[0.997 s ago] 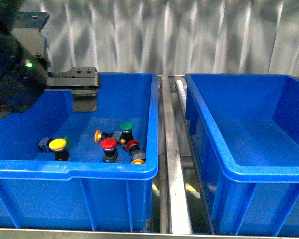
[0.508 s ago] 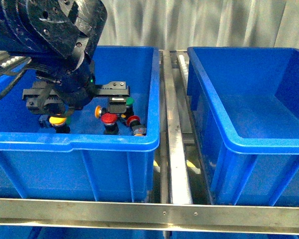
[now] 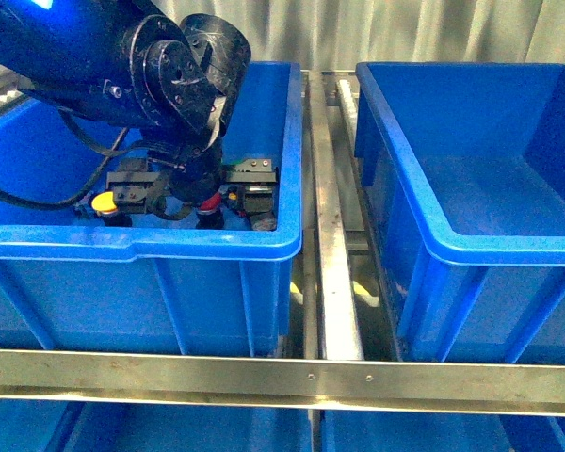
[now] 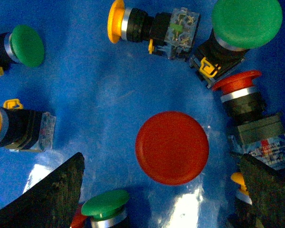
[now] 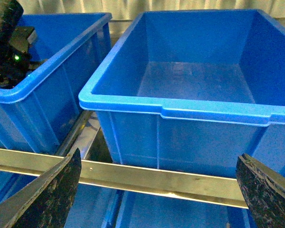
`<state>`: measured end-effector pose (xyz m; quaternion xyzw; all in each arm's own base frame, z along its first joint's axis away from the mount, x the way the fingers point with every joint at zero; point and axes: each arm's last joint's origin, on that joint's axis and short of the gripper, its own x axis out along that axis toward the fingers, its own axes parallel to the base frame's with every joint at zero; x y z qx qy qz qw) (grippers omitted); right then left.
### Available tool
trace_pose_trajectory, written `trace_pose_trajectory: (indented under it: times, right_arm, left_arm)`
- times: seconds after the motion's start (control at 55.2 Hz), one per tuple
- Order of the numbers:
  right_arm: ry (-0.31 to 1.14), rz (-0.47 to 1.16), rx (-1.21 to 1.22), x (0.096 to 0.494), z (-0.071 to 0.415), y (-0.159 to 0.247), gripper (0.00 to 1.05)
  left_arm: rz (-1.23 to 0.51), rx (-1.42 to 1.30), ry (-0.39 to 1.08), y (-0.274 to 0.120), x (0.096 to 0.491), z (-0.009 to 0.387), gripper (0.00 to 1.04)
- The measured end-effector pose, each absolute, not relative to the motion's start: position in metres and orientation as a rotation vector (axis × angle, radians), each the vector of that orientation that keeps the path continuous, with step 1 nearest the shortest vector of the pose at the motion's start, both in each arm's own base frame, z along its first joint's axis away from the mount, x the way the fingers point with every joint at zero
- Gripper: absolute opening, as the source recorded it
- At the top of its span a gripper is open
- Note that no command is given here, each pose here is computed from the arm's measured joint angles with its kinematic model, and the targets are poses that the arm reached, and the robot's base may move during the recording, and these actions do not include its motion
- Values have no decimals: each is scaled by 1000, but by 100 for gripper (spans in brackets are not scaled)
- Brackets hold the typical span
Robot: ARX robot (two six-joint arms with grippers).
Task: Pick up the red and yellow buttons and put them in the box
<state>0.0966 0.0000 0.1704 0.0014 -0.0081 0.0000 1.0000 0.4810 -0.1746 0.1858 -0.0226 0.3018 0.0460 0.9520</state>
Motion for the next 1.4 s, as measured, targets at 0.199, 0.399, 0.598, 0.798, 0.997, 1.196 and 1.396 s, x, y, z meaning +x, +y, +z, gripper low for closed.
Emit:
trace_pose_trajectory:
  times: [0.199, 0.399, 0.598, 0.798, 0.997, 1.196, 1.396]
  right_arm:
    - [-16, 0, 3, 97, 170, 0, 98]
    - [-16, 0, 3, 97, 170, 0, 98]
    - [-16, 0, 3, 97, 170, 0, 98]
    - [-16, 0, 3, 97, 170, 0, 98]
    - [-16, 0, 3, 97, 170, 0, 98]
    - [-16, 0, 3, 97, 170, 0, 98]
    - [-16, 0, 3, 97, 170, 0, 98]
  left_arm:
    - [103, -39, 612, -179, 493, 184, 97]
    - [127, -26, 632, -181, 501, 176, 68]
    - [132, -28, 639, -180, 502, 172, 37]
    - [118, -19, 606, -174, 499, 173, 33]
    - [72, 21, 553, -151, 481, 198, 33]
    - [-63, -70, 528, -105, 441, 243, 33]
    - [-356, -369, 349, -55, 391, 278, 33]
